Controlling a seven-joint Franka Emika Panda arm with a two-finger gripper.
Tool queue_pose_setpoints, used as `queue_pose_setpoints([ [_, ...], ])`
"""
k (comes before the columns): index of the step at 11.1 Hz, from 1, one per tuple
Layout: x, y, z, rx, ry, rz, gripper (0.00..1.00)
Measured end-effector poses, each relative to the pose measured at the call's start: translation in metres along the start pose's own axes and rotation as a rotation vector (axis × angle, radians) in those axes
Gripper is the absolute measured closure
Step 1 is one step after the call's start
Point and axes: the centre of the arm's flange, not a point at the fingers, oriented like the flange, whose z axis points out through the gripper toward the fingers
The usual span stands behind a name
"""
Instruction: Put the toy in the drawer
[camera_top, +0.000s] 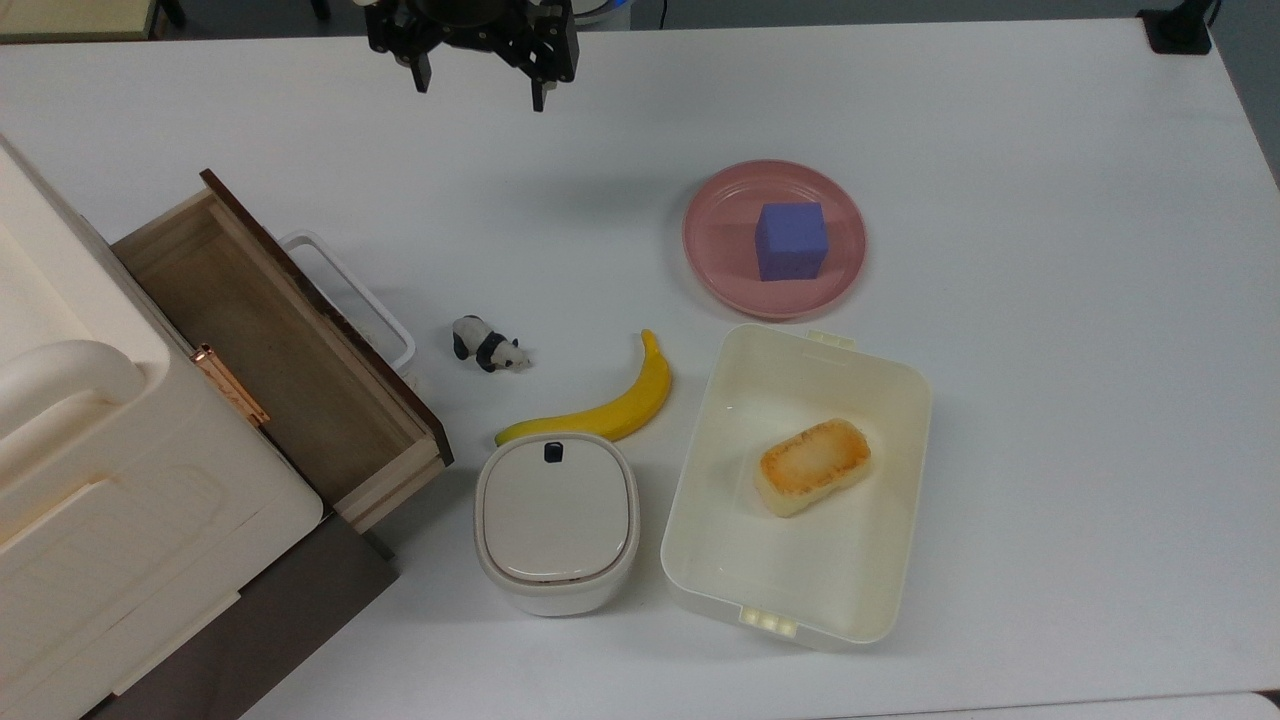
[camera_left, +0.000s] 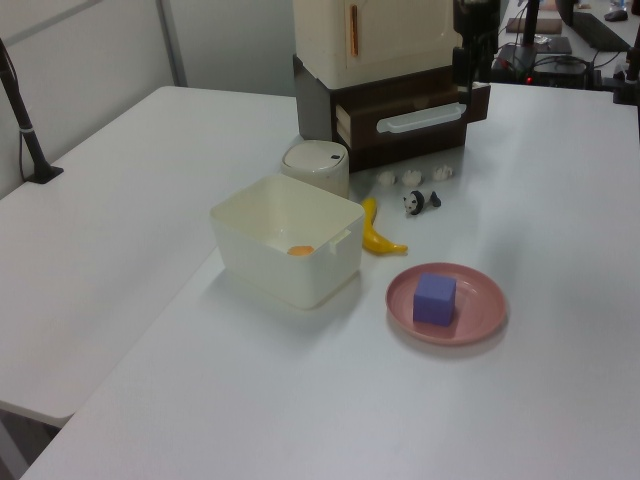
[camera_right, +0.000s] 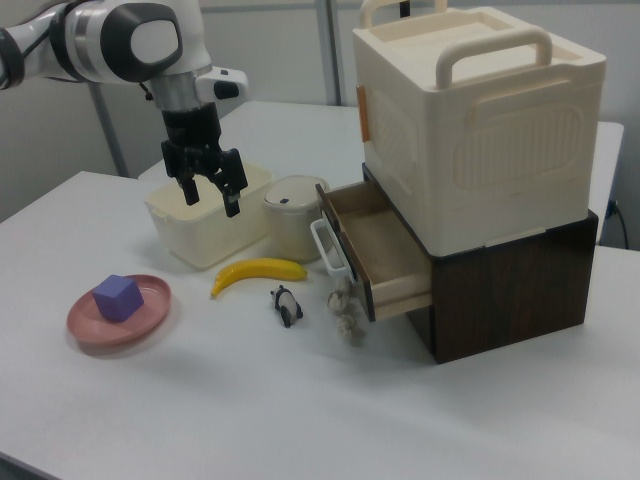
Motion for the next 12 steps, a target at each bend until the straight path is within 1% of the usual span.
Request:
queue_pose_setpoints([
  [3, 0.001, 0.0, 0.0, 0.019, -0.002, -0.011, 0.0],
  [6, 0.002, -0.001, 0.002, 0.021, -0.006, -0.026, 0.0],
  [9, 0.003, 0.002, 0.004, 0.02, -0.009, -0.095, 0.0],
  [12, 0.007, 0.016, 0.012, 0.03, -0.02, -0.195, 0.0],
])
